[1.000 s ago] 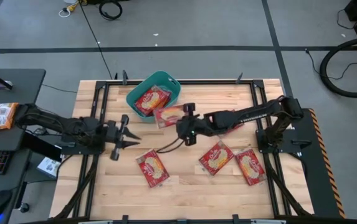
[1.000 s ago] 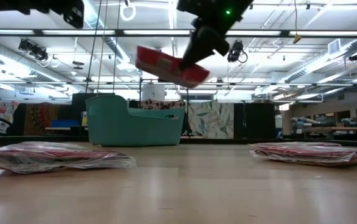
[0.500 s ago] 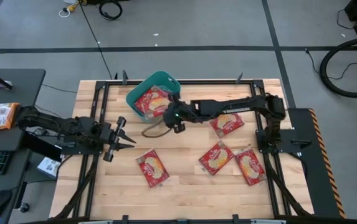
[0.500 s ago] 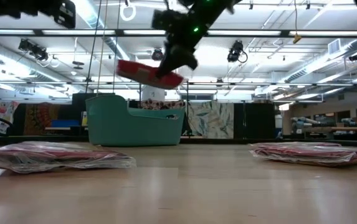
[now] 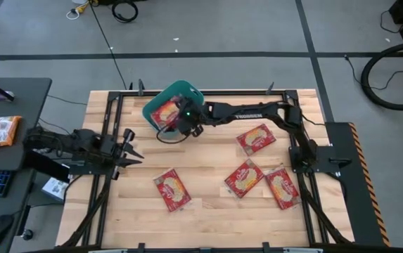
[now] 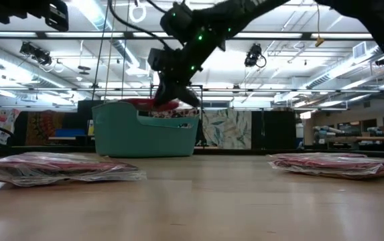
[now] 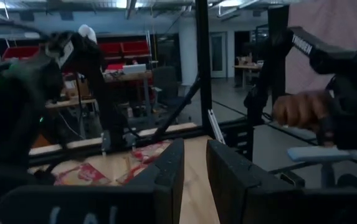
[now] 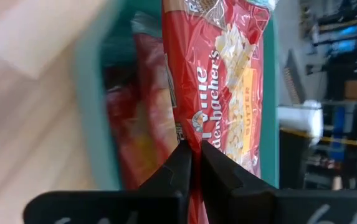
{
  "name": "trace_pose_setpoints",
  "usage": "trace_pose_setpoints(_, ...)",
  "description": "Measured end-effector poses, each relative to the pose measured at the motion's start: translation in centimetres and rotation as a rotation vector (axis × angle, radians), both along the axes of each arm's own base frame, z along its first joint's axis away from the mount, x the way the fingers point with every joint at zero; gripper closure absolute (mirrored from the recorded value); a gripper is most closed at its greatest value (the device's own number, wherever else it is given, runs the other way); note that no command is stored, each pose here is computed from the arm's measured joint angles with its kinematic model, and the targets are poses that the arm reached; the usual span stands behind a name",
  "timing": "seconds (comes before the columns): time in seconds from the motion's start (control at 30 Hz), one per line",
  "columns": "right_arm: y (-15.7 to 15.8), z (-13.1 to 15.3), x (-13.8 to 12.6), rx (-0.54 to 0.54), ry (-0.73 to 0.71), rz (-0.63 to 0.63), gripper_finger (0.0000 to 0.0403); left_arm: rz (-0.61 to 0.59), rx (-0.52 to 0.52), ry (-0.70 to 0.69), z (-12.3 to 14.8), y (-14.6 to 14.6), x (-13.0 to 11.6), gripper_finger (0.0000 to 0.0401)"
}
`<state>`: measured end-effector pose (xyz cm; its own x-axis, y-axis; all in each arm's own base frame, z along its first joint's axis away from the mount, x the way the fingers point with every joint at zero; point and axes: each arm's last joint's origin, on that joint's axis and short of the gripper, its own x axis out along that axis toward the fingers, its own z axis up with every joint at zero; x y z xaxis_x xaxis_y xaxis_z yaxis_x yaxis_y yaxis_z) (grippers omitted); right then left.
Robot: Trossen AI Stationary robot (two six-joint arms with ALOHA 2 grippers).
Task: Sort popcorn bags into baskets
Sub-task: Put the red popcorn bag into the green bin
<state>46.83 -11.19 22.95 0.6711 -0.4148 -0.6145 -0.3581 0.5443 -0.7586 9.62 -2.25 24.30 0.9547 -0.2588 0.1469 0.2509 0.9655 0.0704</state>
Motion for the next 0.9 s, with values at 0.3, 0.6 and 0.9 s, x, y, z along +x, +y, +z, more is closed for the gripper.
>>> trace_pose_setpoints(0.3, -3.6, -0.9, 0.3, -0.006, -0.083, -0.024, 0.0342, 0.001, -0.001, 0.002, 0.0, 0.0, 0.0, 0.0328)
trace_pose_setpoints(0.6, -3.0, -1.0, 0.1, -0.022, -0.062, -0.166, 0.0253, 0.003, -0.001, 0.001, 0.0, 0.0, 0.0, 0.0328)
trace_pose_setpoints(0.9, 1.8, 1.5, -1.9, 0.153, 0.006, -0.276, 0.0245, 0.003, -0.001, 0.002, 0.0, 0.0, 0.0, 0.0328)
